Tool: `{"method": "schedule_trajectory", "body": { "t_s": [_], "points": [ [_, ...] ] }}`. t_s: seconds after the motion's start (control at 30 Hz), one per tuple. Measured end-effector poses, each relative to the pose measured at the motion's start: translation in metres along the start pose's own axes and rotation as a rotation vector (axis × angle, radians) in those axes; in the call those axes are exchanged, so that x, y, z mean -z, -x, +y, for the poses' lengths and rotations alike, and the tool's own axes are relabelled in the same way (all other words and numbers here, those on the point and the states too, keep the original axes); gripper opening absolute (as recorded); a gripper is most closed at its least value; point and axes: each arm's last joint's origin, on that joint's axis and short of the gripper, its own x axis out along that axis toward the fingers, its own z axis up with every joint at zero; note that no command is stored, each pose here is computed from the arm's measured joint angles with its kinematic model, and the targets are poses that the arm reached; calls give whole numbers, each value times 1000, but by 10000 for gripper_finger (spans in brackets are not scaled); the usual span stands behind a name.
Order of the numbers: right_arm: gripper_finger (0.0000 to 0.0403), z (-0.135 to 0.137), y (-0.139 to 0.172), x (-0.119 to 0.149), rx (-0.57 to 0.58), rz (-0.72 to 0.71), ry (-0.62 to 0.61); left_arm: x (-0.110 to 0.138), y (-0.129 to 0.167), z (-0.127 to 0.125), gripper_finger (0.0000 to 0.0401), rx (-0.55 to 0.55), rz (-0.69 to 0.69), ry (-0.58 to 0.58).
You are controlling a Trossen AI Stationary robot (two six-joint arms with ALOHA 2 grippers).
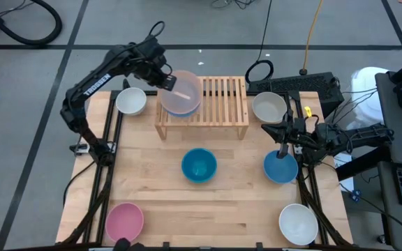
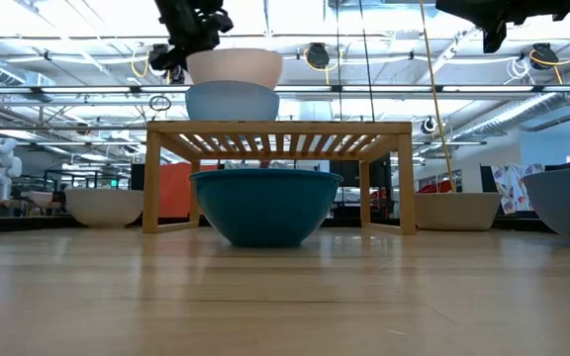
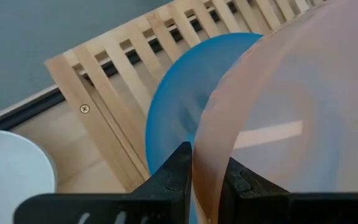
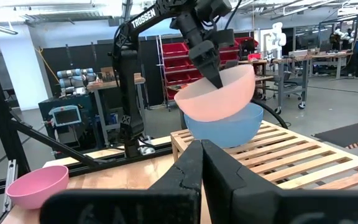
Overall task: Place and stack bowls onto a shelf
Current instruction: Stack the orange bowl on top of the light blue bowl on the shelf
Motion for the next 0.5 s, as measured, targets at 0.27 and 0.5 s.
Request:
{"method": "schedule_trajectory", "body": {
  "t_s": [0.27,0.5],
  "points": [
    [0,0,0,0,-3,0,-12,0,0,1,37,-26,-8,-30],
    [0,0,0,-1,-4,-12,-9,0,0,0,37,38,17,-43]
  ]
}}
